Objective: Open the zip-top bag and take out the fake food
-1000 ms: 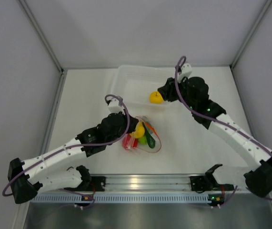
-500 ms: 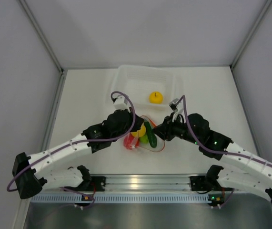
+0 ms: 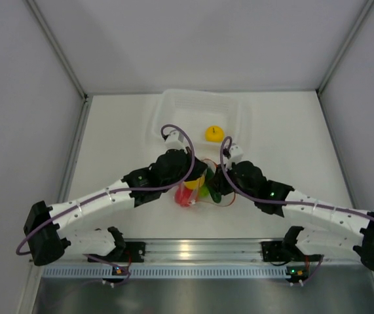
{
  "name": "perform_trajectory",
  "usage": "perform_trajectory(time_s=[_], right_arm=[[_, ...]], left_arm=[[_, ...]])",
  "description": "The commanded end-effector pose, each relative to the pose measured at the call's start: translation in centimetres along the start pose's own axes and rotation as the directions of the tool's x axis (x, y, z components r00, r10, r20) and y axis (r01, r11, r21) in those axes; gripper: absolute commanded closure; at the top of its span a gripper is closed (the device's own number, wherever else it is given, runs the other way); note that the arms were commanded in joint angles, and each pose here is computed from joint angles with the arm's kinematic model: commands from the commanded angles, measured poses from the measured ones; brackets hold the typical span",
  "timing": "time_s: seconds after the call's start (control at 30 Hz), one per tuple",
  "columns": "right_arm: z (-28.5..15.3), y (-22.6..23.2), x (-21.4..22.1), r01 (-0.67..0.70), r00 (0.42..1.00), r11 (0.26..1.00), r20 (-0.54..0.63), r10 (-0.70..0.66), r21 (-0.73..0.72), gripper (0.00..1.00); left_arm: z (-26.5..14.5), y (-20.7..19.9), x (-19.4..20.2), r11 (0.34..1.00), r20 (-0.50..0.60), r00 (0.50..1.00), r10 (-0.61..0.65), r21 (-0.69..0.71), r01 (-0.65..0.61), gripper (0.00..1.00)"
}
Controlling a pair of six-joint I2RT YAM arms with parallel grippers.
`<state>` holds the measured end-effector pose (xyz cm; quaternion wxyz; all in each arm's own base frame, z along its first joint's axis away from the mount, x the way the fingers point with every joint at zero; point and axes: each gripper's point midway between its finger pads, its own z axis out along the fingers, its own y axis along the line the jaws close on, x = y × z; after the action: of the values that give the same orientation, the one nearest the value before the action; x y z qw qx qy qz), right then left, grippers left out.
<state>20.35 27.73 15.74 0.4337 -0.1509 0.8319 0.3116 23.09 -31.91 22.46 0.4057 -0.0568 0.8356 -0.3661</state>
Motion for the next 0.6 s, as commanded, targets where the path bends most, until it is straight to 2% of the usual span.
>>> perform_trajectory(time_s=[0.0, 0.13, 0.27, 0.43, 0.57], right_arm=[[1.5, 0.1, -1.9, 0.022, 0.994, 1.000, 0.110, -0.024, 0.020, 0.75], [2.7, -3.1, -1.2, 0.102, 0.980, 0.984, 0.156, -0.125, 0.145, 0.74], [3.3, -4.2, -1.4, 0.143, 0.962, 0.972, 0.207, -0.181, 0.184, 0.72], [4.9, -5.3, 0.5, 0.229, 0.957, 0.952, 0.132, -0.258, 0.202, 0.65], [5.9, -6.3, 1.6, 0.229, 0.964, 0.953, 0.088, -0.250, 0.199, 0.59]], left_arm=[[-0.3, -3.3, -2.0, 0.995, 0.054, 0.997, -0.053, 0.092, 0.048, 1.00], [0.6, -2.9, -1.1, 0.997, 0.026, 1.000, -0.016, 0.079, 0.014, 1.00], [1.8, -2.9, 0.4, 0.996, -0.033, 0.999, 0.033, 0.081, -0.030, 1.00], [2.7, -2.2, 1.9, 0.996, -0.078, 0.995, 0.063, 0.068, -0.058, 1.00], [3.2, -1.3, 2.3, 0.995, -0.086, 0.992, 0.087, 0.047, -0.084, 1.00]])
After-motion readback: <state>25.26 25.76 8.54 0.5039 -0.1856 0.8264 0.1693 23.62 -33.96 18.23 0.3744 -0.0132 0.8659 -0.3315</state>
